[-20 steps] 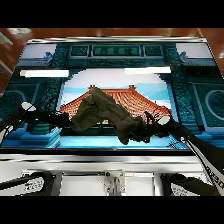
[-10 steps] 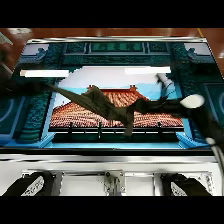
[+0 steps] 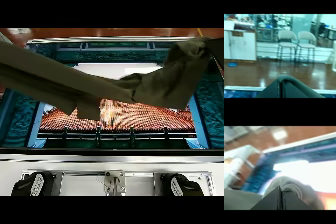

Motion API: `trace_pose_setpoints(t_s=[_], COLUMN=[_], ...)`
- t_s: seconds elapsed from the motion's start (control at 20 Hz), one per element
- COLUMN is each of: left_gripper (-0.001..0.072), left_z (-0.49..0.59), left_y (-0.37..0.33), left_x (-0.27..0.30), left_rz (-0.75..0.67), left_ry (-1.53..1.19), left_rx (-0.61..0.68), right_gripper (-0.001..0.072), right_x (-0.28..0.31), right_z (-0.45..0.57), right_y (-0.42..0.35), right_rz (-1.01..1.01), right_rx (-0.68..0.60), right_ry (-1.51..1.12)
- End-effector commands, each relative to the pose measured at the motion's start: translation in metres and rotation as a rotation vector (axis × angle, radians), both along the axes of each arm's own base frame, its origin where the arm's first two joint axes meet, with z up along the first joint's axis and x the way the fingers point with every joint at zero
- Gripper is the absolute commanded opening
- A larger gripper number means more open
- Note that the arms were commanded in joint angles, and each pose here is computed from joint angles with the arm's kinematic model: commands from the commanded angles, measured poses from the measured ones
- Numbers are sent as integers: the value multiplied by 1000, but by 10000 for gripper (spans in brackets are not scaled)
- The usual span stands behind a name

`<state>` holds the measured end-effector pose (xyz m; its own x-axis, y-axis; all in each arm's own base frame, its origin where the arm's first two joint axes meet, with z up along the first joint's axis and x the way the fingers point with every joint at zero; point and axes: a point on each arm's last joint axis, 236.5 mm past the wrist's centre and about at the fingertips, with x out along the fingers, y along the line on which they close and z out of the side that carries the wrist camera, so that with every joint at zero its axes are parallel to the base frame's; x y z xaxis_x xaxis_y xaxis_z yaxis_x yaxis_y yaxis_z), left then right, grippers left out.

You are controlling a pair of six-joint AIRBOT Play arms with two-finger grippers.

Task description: Fold the shirts.

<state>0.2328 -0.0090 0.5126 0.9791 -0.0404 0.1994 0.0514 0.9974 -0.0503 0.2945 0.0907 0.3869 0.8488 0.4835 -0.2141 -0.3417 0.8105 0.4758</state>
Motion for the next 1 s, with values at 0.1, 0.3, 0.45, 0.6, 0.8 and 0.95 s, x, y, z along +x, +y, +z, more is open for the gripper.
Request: trace_pose_setpoints(t_s=[0.1, 0.3, 0.45, 0.6, 0.8, 0.95], left_gripper=[38, 38, 38, 38, 38, 38], left_z=[-20, -91, -171, -256, -358, -410], left_y=[24, 30, 39, 42, 9, -14], left_x=[-12, 9, 31, 47, 56, 58], left_rz=[141, 115, 83, 42, -102, -161], left_ry=[99, 333, 540, 722, 898, 955], left_rx=[41, 10, -62, -152, -271, -321], right_gripper=[64, 64, 64, 64, 64, 65], right_x=[-39, -51, -62, -32, 67, 142], right_z=[-41, -86, -152, -214, -260, -297], right_y=[-10, -36, -66, -68, -53, -40], right_rz=[-7, -82, -113, -78, -74, -111], right_rx=[-141, -212, -292, -223, 33, 155], right_ry=[211, 421, 706, 827, 746, 695])
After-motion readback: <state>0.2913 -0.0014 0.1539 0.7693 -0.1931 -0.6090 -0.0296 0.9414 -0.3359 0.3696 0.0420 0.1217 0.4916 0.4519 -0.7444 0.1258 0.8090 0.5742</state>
